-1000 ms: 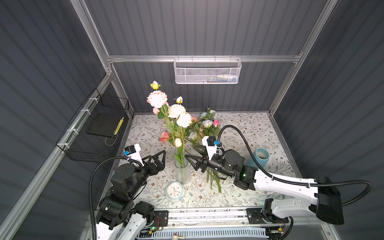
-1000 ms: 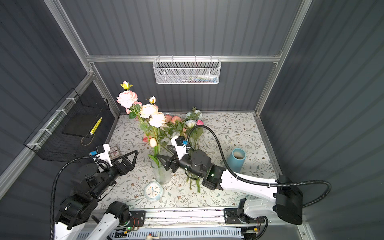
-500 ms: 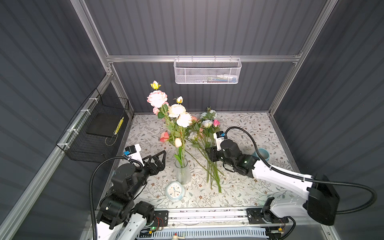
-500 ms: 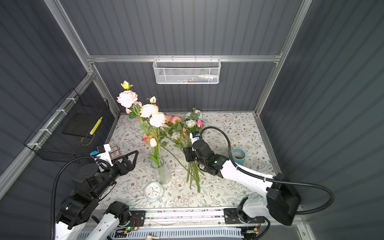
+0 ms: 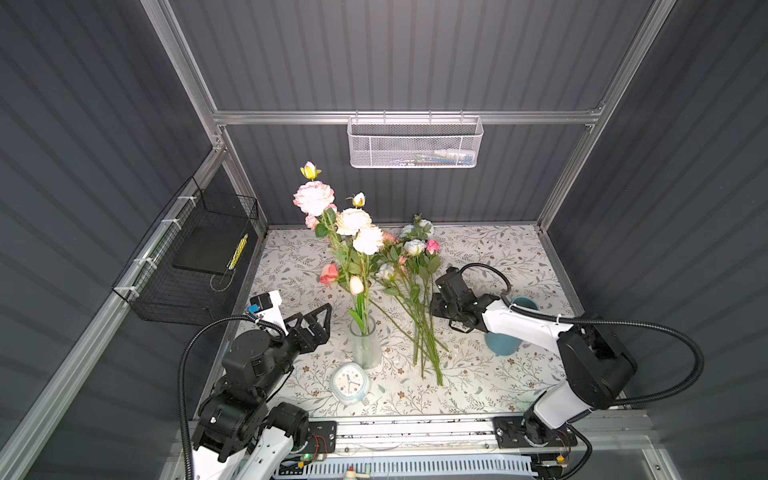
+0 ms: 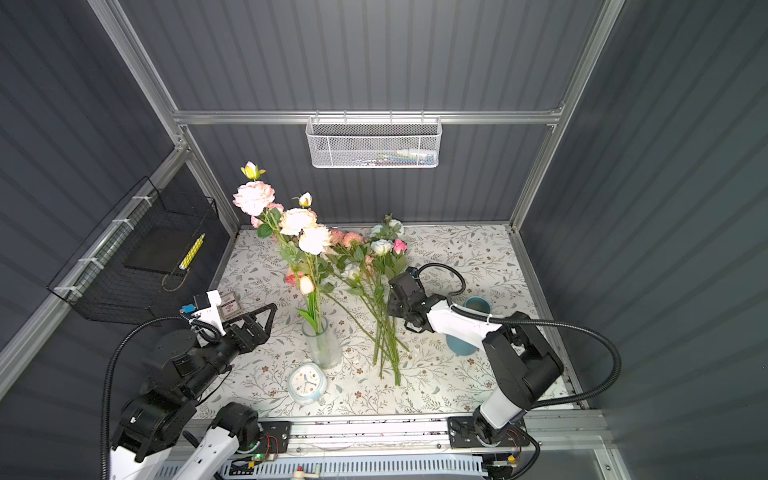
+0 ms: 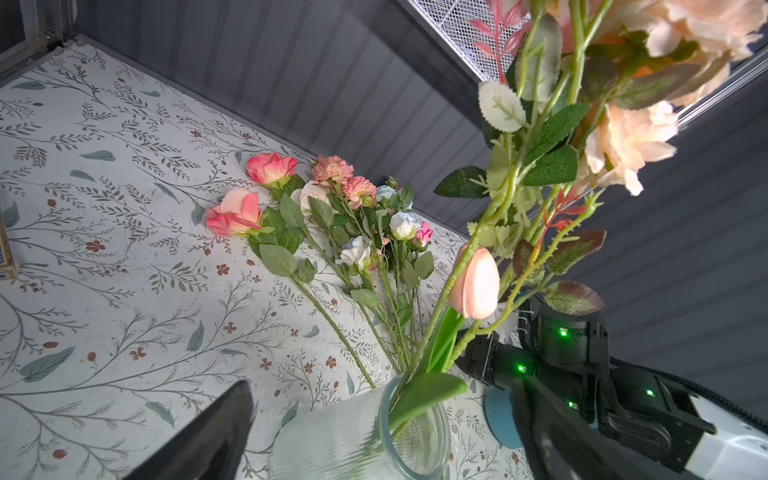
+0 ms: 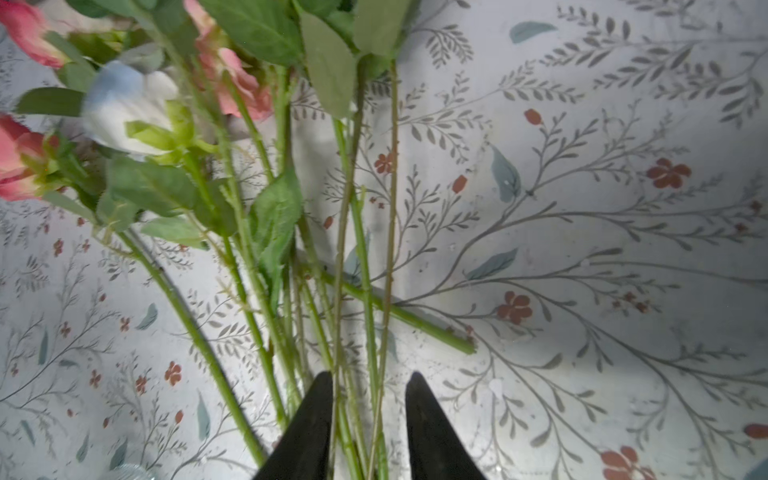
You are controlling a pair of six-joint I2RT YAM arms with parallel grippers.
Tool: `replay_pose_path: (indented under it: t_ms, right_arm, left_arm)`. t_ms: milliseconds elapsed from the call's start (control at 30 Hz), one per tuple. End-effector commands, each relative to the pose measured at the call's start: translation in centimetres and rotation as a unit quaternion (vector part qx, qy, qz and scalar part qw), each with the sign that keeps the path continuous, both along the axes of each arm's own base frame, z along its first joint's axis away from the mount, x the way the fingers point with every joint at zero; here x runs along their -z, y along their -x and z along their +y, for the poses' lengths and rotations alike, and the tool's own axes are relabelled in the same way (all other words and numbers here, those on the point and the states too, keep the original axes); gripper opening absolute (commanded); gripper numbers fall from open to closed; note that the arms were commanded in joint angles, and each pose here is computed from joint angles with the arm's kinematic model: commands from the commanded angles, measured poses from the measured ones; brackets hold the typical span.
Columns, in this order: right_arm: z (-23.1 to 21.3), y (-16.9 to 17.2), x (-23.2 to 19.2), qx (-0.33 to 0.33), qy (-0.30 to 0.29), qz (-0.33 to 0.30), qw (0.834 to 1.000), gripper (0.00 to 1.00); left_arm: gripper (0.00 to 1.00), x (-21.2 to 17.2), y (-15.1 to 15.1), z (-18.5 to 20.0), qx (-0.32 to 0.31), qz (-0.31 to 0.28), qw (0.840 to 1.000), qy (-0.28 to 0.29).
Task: Arrange the flowers into the vase
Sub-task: 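Open the right gripper and move it back to the flower bunch, then close the right gripper on a blue rose stem in the bunch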
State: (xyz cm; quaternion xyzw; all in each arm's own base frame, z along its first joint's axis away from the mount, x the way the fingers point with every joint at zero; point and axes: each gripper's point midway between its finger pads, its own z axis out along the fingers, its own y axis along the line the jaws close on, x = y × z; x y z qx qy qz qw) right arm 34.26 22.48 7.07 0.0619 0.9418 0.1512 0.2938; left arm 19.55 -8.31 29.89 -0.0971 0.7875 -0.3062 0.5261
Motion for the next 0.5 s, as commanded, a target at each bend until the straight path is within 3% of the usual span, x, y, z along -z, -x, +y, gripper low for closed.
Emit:
replay_pose_path:
  t_ms: [0, 267, 467]
  right_arm:
    - [0.4, -0.8, 1.2, 0.014, -0.022, 0.021, 0.999, 0.33]
    - [0.3, -2.1, 3.1, 0.028, -0.027, 0.03, 0.999, 0.29]
    - [0.5, -2.1, 2.2, 0.024, -0.054, 0.0, 0.998, 0.33]
  left_arm:
    - [1.0, 0.6, 0.0, 0.1, 0.002, 0.002, 1.0, -0.015]
    - [1.0, 0.7, 0.1, 0.2, -0.001, 0.004, 1.0, -0.017]
    - [1.0, 1.0, -0.1, 0.1, -0.001, 0.007, 1.0, -0.019]
